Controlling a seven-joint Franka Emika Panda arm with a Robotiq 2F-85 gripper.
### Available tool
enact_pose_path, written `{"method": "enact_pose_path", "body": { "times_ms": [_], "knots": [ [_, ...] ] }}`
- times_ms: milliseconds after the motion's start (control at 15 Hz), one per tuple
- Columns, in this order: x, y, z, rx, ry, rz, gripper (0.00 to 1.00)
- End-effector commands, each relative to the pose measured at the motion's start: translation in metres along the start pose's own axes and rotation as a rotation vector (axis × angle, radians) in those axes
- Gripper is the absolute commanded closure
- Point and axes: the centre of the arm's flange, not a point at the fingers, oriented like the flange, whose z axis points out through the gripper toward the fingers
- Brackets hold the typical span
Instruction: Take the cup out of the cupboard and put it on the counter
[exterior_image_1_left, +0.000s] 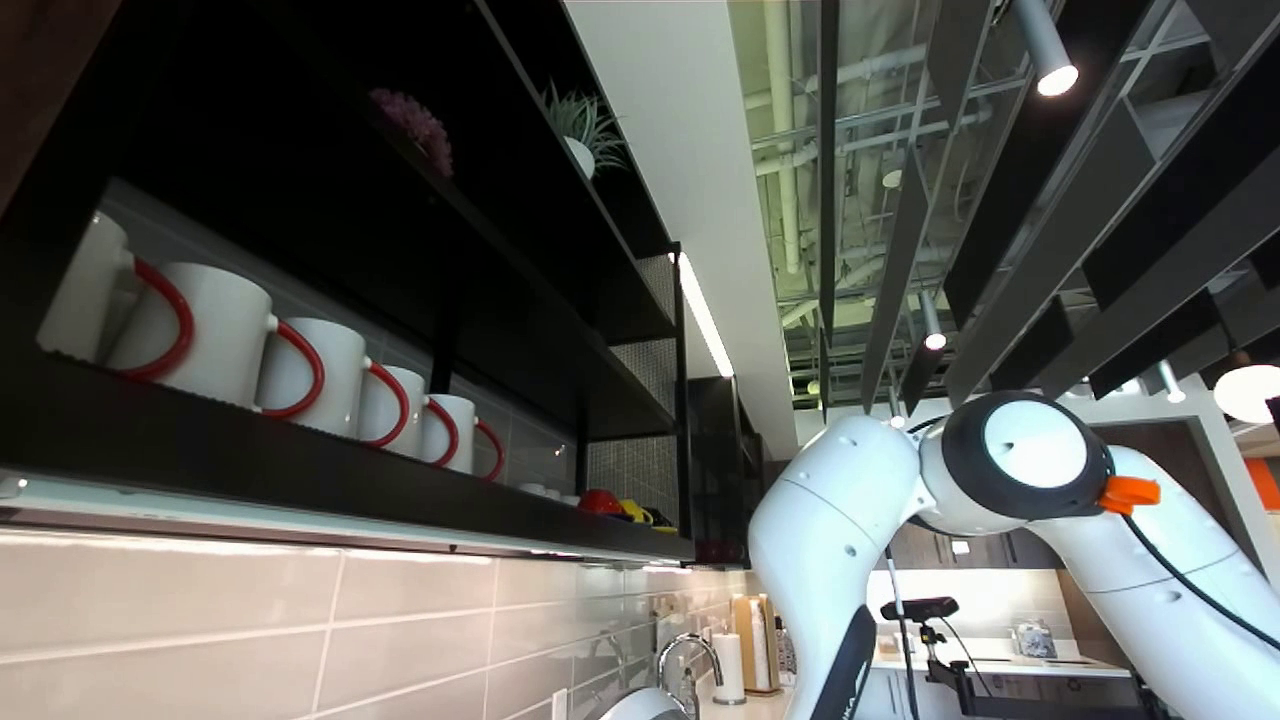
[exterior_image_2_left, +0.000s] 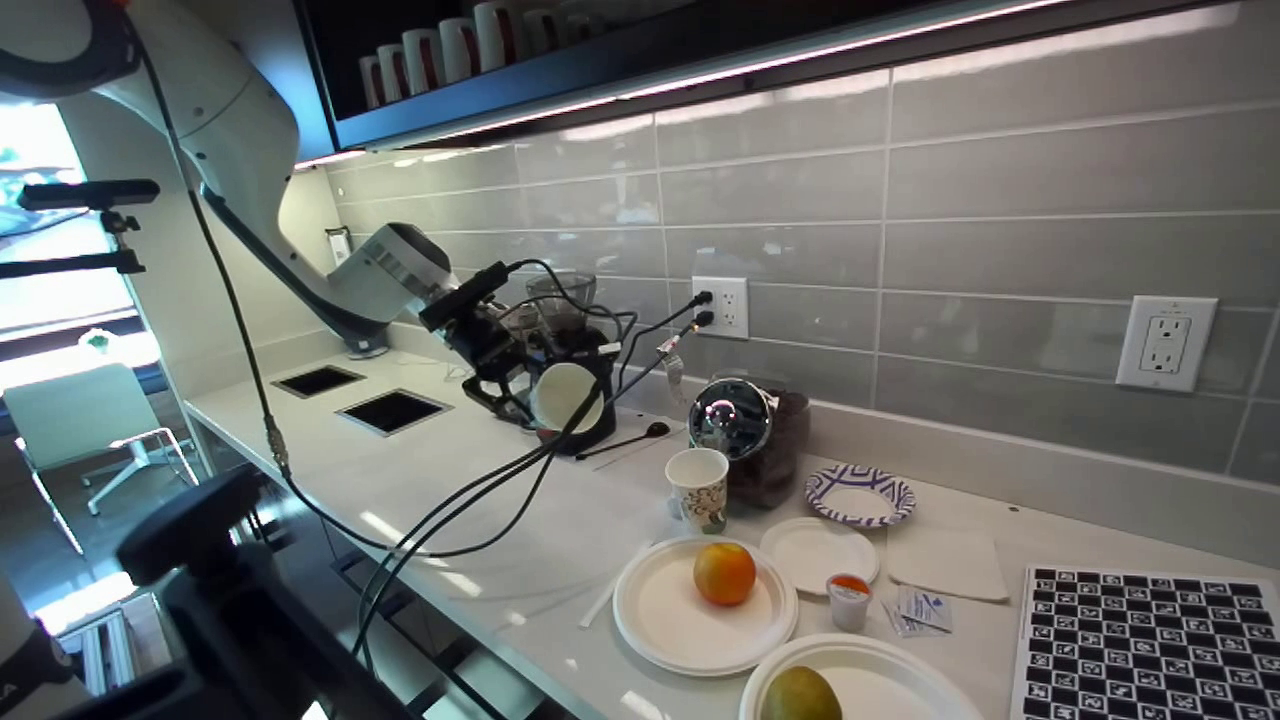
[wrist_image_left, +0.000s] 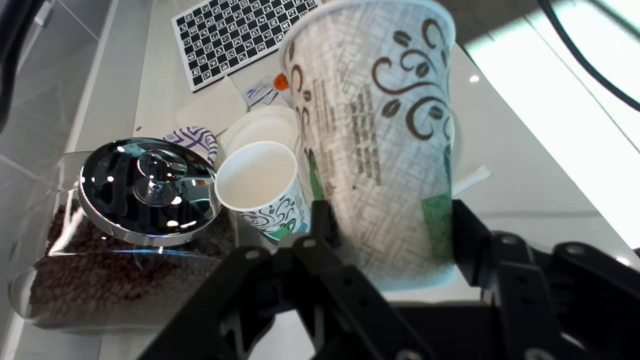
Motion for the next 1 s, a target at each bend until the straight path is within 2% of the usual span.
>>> {"method": "enact_pose_path", "body": {
  "times_ms": [0,67,400,533,667,933],
  "knots": [
    [0.009,0.006,0.002,-0.020,-0.029,-0.057,0.66],
    [0.011,0.005,0.004,-0.019,-0.061,-0.071,0.66],
    [0.018,0.003,0.011,-0.008,-0.116,-0.142,0.66],
    [0.020,0.004,0.012,0.006,-0.101,-0.156,0.66],
    [0.011,0.010,0.005,0.061,0.079,-0.109,0.66],
    [-0.022,0.026,0.006,0.189,0.240,-0.059,0.66]
  ]
}}
